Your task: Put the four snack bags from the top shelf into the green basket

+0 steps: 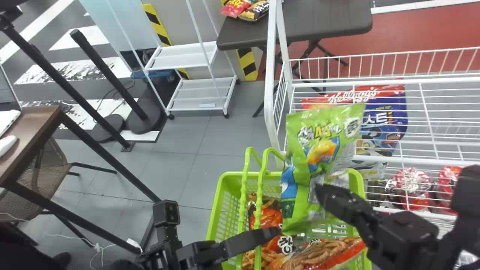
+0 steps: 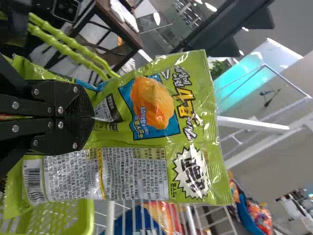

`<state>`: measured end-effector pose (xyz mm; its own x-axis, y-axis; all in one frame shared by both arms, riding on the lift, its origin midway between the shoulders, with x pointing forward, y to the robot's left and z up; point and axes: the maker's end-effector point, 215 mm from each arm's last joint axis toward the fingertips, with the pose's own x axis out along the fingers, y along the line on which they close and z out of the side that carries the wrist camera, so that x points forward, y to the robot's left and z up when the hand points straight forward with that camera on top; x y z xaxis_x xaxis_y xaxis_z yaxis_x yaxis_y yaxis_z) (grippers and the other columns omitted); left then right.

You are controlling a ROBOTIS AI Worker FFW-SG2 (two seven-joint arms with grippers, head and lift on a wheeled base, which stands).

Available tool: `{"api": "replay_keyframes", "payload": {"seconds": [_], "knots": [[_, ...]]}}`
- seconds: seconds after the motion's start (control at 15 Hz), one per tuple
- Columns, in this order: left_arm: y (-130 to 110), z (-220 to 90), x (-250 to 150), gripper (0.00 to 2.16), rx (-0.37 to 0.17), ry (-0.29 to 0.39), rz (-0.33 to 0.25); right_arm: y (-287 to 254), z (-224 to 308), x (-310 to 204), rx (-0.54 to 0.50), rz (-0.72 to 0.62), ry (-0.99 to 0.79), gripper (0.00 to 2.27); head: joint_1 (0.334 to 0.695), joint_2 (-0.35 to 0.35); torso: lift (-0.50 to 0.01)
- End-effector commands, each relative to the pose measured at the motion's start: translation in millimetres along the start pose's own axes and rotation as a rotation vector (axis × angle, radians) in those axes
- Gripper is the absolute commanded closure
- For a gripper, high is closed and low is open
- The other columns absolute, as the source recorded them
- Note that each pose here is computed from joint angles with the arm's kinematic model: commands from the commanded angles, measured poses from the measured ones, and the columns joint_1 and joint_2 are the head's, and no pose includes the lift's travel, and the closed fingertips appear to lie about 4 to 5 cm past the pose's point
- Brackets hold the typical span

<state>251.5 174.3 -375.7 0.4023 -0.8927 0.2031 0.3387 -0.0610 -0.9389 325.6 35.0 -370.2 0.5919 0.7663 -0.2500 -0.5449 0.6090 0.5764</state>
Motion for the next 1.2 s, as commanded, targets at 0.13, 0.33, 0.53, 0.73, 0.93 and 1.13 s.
{"api": "replay_keyframes", "payload": {"seconds": [0.13,0.33,0.53,0.73,0.93,1.13], "knots": [[2,2,1,2.15,0.002,0.0,0.001,15,-19,-2,-0.038,0.055,0.023,0.0,0.695,0.35,-0.001],[2,2,1,2.15,0.002,0.0,0.001,32,-16,-14,-0.03,0.084,0.023,0.05,0.695,0.35,-0.001],[0,1,1,2.15,-0.001,-0.001,-0.003,-3,20,-39,-0.062,-0.005,-0.042,0.06,0.695,0.35,-0.001],[-1,-1,1,2.15,-0.001,0.002,-0.006,-99,93,-71,-0.135,-0.217,-0.167,0.06,0.695,0.34,-0.001],[-3,-2,1,2.15,0.0,0.006,-0.008,-193,144,-85,-0.215,-0.41,-0.213,0.06,0.695,0.125,-0.001],[-5,-4,0,2.15,-0.002,0.007,-0.011,-271,184,-86,-0.271,-0.567,-0.209,0.06,0.695,-0.006,-0.001]]}}
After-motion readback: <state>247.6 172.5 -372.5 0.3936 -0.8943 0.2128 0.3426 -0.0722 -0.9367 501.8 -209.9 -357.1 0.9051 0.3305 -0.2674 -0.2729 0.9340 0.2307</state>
